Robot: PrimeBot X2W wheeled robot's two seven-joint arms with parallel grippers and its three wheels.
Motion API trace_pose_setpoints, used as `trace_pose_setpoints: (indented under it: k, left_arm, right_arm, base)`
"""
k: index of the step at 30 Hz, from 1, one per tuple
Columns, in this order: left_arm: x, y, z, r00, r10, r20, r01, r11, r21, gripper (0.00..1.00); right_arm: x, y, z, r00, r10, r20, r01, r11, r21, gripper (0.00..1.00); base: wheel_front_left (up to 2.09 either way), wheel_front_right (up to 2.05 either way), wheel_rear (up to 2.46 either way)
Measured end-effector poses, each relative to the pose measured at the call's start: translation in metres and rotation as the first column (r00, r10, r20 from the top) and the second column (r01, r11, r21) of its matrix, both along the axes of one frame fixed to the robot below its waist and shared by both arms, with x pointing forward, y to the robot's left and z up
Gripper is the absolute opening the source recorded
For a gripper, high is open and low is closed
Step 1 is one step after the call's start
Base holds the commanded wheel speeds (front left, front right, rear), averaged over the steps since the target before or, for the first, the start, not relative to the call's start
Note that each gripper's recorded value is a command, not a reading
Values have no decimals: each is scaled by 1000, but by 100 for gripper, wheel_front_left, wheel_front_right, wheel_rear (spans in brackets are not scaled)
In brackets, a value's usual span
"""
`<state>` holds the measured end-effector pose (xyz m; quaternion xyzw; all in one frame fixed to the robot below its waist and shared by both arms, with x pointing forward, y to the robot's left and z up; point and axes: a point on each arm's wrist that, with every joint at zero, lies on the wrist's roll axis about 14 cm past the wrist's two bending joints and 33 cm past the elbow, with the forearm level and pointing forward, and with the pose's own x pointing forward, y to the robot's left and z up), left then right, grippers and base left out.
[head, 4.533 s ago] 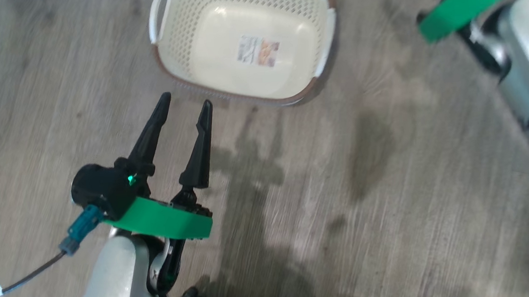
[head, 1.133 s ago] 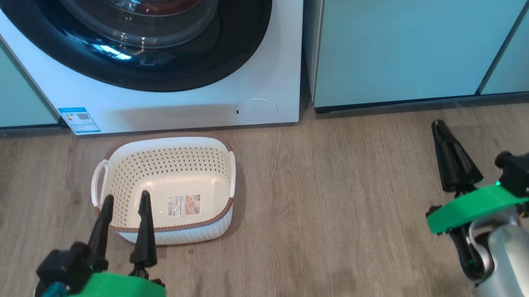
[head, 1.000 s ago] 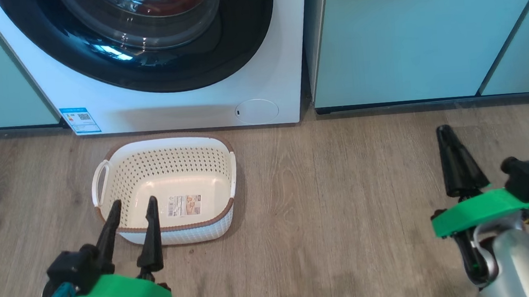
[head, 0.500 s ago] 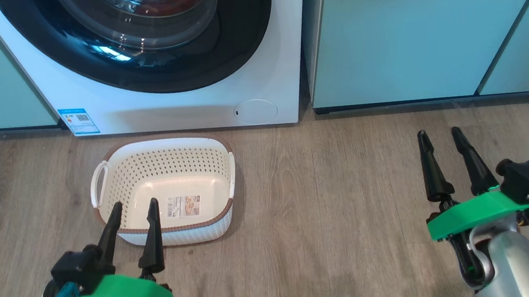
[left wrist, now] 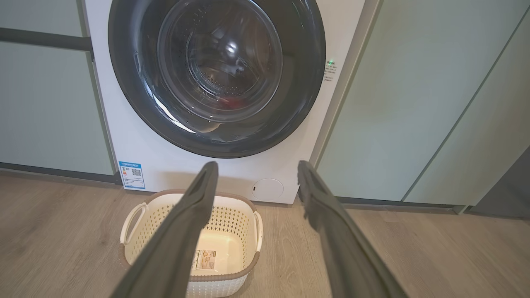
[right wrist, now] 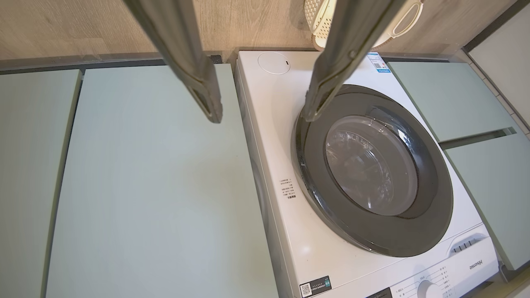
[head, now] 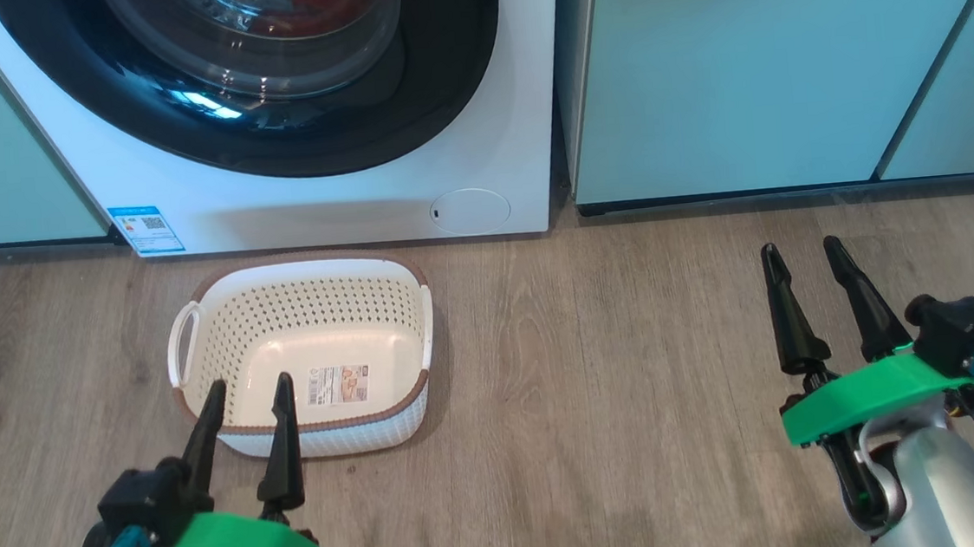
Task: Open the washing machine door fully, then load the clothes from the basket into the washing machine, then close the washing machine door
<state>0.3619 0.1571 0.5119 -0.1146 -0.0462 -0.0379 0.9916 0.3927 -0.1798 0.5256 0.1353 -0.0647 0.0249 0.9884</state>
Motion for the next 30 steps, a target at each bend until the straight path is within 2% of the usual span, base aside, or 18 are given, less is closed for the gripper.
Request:
trace_pose_setpoints:
  k: [30]
  left_arm:
    - [-1, 1, -3, 1000, 6, -10, -6, 1000, 2, 100]
  right_arm:
    - [2, 0, -2, 1000, 1, -5, -1, 1000, 0, 100]
  base:
    - [0, 0, 0]
